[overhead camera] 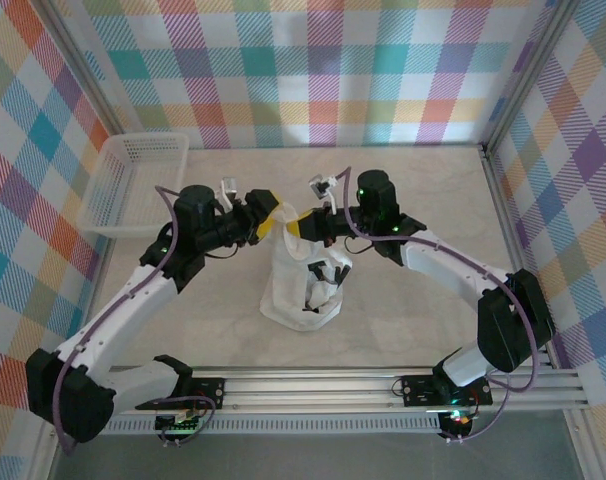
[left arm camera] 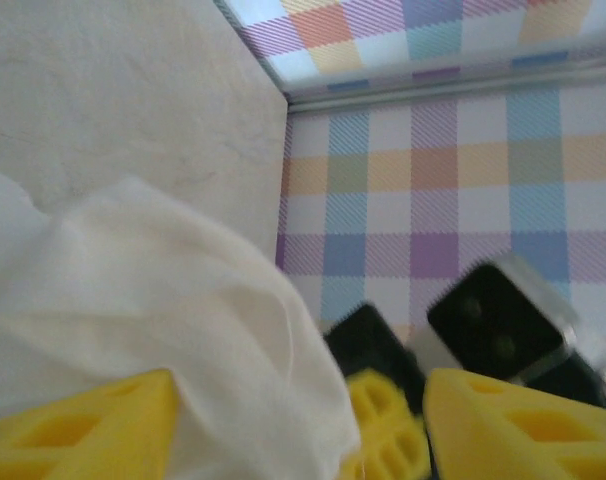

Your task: Fold the inside-out t-shirt

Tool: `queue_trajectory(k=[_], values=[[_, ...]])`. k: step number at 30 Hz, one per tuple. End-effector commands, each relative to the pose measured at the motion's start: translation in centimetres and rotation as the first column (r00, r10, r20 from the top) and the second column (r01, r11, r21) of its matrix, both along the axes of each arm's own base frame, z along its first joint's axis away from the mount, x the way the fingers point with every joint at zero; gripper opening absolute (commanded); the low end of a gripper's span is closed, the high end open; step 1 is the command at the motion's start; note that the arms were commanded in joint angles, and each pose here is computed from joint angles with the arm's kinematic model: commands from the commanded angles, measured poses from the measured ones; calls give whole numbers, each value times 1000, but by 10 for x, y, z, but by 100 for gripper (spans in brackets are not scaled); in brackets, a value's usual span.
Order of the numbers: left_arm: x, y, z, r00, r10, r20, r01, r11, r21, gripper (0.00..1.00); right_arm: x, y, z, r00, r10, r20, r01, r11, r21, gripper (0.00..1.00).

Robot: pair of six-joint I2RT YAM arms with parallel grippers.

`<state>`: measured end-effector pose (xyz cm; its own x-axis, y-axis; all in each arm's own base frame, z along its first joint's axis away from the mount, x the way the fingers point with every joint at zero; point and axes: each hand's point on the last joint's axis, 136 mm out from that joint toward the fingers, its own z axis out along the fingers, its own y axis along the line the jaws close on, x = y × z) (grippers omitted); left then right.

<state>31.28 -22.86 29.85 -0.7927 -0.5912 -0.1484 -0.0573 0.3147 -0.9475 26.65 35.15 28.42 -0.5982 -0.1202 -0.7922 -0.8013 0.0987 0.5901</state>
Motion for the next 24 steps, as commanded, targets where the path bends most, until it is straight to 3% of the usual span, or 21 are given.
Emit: queue_trajectory(k=[1, 3, 5, 9, 11, 12, 13, 14, 18, 21, 24], values=[[14, -4, 16, 998, 63, 13, -61, 992, -111, 41, -10, 1, 15, 996, 34, 83, -35, 999, 16, 0], [14, -3, 16, 997, 68, 22, -66, 993, -95, 15, -7, 1, 10, 997, 12, 77, -12, 1000, 0, 0], [11, 2, 15, 997, 75, 29, -74, 996, -52, 0, -4, 0, 4, 998, -13, 65, 15, 1000, -18, 1], [7, 14, 25, 991, 72, 113, -79, 996, 52, 0, -3, -5, -13, 998, -50, 29, 51, 997, -55, 9], [5, 19, 21, 989, 53, 135, -69, 991, 117, 0, -1, -9, -22, 995, -95, 13, 96, 992, -78, 32], [4, 20, 18, 989, 34, 146, -56, 987, 150, 0, 1, -13, -27, 992, -126, 12, 126, 988, -93, 39], [2, 19, 15, 988, 12, 155, -39, 984, 175, 0, 2, -16, -30, 989, -148, 15, 148, 983, -104, 39], [0, 16, 13, 986, -26, 167, -7, 981, 192, 0, 4, -20, -34, 985, -172, 21, 173, 978, -116, 35], [-11, -5, -3, 966, -209, 153, 168, 956, 242, 0, 7, -26, -54, 979, -204, 18, 203, 961, -185, 0], [-19, 2, -24, 968, -231, 94, 191, 929, 318, 0, 11, -28, -63, 976, -219, 1, 214, 952, -218, 0], [-22, 17, -36, 976, -206, 75, 159, 899, 409, 0, 14, -38, -58, 967, -255, -7, 250, 953, -174, 0]])
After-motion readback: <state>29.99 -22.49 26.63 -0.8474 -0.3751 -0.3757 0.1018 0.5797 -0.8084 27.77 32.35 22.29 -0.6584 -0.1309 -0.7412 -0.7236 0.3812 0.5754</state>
